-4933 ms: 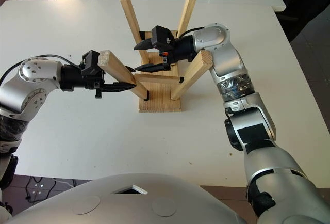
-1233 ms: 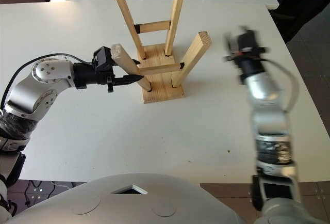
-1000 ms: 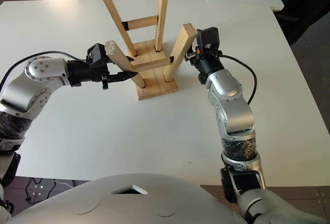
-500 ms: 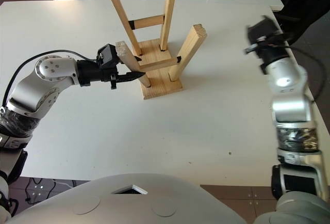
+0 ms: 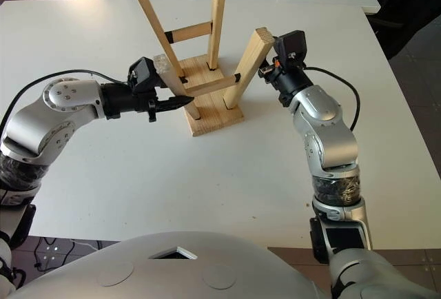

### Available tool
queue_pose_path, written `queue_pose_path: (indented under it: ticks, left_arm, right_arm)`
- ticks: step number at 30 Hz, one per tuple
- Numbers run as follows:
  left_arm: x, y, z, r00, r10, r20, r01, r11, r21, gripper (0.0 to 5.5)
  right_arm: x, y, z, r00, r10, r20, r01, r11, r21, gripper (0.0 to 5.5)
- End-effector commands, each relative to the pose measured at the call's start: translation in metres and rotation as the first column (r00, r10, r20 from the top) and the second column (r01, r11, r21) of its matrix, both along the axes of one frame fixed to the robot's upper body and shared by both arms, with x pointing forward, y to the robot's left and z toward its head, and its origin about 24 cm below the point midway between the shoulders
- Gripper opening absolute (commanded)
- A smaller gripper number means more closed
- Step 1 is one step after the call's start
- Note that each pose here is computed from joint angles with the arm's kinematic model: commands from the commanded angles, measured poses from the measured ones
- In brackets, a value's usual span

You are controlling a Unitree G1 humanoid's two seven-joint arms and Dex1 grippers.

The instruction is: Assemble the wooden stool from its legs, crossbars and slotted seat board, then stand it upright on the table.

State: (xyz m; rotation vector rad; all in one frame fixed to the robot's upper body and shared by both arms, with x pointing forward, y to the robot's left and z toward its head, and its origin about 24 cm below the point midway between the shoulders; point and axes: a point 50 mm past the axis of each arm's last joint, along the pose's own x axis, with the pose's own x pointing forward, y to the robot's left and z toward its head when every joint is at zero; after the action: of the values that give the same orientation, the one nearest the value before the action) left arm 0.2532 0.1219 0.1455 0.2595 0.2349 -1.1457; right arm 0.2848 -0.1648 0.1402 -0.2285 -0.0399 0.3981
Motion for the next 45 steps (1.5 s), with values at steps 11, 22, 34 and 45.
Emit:
queue_pose_path:
  ticks: [11,22,34,45]
  left_arm:
    - [-0.043,-0.048,-0.018,0.959,-0.191,-0.208,0.169,0.978,-0.118,3.46]
    - [-0.042,-0.041,-0.024,0.988,-0.109,-0.108,0.1,0.991,-0.087,3.46]
    - [-0.101,0.039,-0.039,0.967,0.04,-0.251,-0.06,0.995,-0.075,3.46]
    - [-0.084,0.175,-0.084,0.87,0.475,-0.128,-0.446,0.871,0.204,2.99]
  right_arm:
    - [0.012,0.017,-0.054,0.98,0.191,-0.064,-0.198,0.971,-0.134,2.05]
    - [0.01,-0.004,-0.055,0.986,0.16,-0.047,-0.166,0.971,-0.172,2.05]
    - [-0.06,-0.055,-0.066,0.976,0.088,-0.201,-0.132,0.967,-0.218,2.05]
    - [-0.139,-0.058,-0.075,0.771,0.312,-0.555,-0.414,0.908,-0.064,1.84]
